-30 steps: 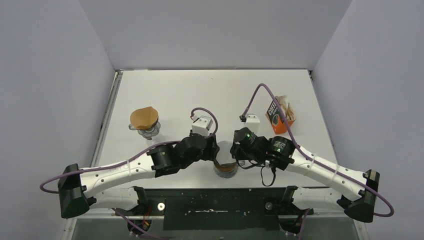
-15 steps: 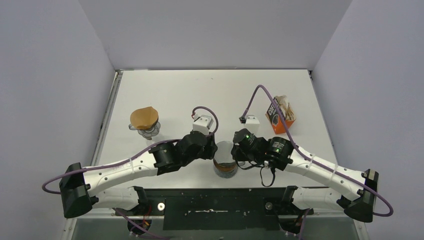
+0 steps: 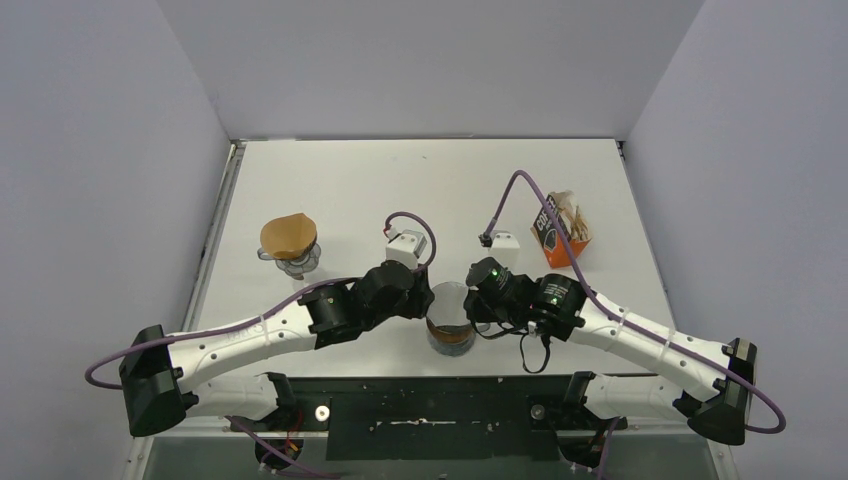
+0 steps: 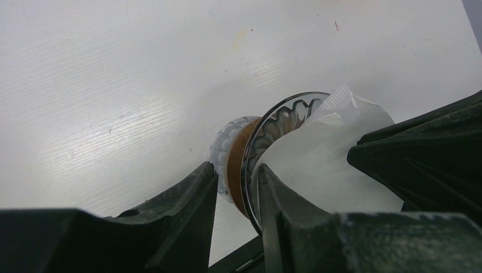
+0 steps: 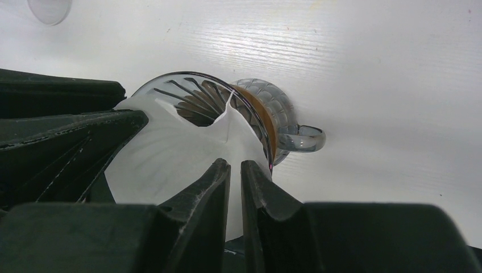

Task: Place the coffee filter in the dripper
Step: Place the coffee filter in the coffee dripper.

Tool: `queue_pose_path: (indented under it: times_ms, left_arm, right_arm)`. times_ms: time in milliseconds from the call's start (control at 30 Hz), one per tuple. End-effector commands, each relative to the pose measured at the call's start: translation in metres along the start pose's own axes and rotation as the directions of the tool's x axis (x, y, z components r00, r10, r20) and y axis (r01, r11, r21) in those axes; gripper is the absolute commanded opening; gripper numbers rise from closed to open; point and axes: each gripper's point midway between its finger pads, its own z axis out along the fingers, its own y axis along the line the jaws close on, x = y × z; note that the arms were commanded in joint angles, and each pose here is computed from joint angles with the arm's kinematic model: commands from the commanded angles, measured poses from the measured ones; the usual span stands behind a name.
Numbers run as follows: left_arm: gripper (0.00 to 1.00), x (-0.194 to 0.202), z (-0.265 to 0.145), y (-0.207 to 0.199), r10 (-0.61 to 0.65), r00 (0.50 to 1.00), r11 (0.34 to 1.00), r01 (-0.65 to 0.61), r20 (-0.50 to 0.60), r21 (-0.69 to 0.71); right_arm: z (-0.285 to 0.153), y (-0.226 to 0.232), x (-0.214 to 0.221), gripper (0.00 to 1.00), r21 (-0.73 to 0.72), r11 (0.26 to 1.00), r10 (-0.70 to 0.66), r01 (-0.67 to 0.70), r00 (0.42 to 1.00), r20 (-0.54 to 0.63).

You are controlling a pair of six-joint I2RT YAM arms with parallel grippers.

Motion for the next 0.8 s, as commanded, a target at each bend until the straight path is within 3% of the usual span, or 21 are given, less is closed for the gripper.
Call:
queue_pose_path:
  times_ms: [0,333,767]
  left_arm:
    - [0.33,-0.013,-0.004,-0.008,-0.014,0.999,0.999,0.013,0.030,0.036]
    - [0.49,-0.027,-0.011,-0.012,0.001,0.998,0.999,-0.004,0.062,0.052]
    - [0.58,-0.067,-0.039,-0.018,0.032,0.986,0.994,-0.048,0.162,0.099]
  right_arm:
    - [0.000,0.007,-0.011,0.16,-0.010,0.999,0.031,-0.030,0.999,0.032]
    - [-0.012,0.018,-0.030,0.21,-0.046,0.998,0.046,-0.042,0.996,0.079]
    - [-0.045,0.005,-0.072,0.23,0.014,1.000,0.018,-0.022,0.976,0.217]
